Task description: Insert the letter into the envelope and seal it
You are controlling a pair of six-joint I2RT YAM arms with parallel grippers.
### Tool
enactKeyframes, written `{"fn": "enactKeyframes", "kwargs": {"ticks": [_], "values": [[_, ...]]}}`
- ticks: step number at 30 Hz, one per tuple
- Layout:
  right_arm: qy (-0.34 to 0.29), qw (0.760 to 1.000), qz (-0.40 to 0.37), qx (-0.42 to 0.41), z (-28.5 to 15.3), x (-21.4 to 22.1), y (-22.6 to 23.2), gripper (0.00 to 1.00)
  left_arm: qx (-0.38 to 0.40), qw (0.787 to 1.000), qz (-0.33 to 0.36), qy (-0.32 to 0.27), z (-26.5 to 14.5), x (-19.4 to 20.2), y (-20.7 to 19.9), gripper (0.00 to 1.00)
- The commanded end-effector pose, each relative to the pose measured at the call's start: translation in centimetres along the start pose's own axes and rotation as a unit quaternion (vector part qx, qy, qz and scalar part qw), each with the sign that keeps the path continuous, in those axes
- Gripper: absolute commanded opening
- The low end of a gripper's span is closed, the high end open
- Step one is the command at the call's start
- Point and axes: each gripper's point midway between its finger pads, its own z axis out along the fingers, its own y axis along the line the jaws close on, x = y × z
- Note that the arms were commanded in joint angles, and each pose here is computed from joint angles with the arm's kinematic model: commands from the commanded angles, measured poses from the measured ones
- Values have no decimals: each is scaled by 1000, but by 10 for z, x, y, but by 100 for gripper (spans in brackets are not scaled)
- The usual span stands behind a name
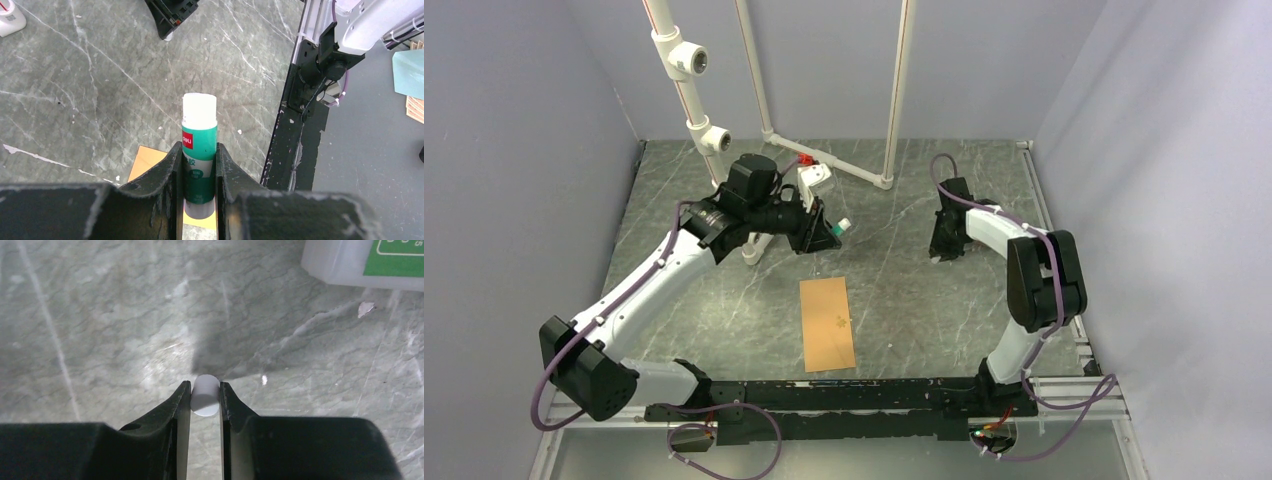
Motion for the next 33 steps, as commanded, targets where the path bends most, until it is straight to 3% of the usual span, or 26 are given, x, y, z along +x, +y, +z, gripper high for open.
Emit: {"fn": "enactKeyframes", "kwargs": {"ticks": [1,4,10,14,17,23,33], "values": [[-47,993,-8,-104,-51,-27,34,0,19,1000,11,-15,5,-13,-9,2],[-65,966,-32,-246,-104,-29,77,0,18,1000,19,-17,5,-16,-10,2],[-103,844,-91,-518,-236,-21,142,0,22,999,34,-23,7,-22,-9,2],[-117,763,-122,-624,-308,-6,160,0,31,998,40,-26,10,-23,-13,2],[-111,729,-150,-659,-343,9,170,0,36,998,48,-20,15,-23,-15,2],[-84,731,-182,-652,-353,25,184,0,41,997,62,-13,19,-24,-19,2],[-69,779,-182,-596,-327,26,185,0,33,997,74,-4,20,-19,-16,2]]}}
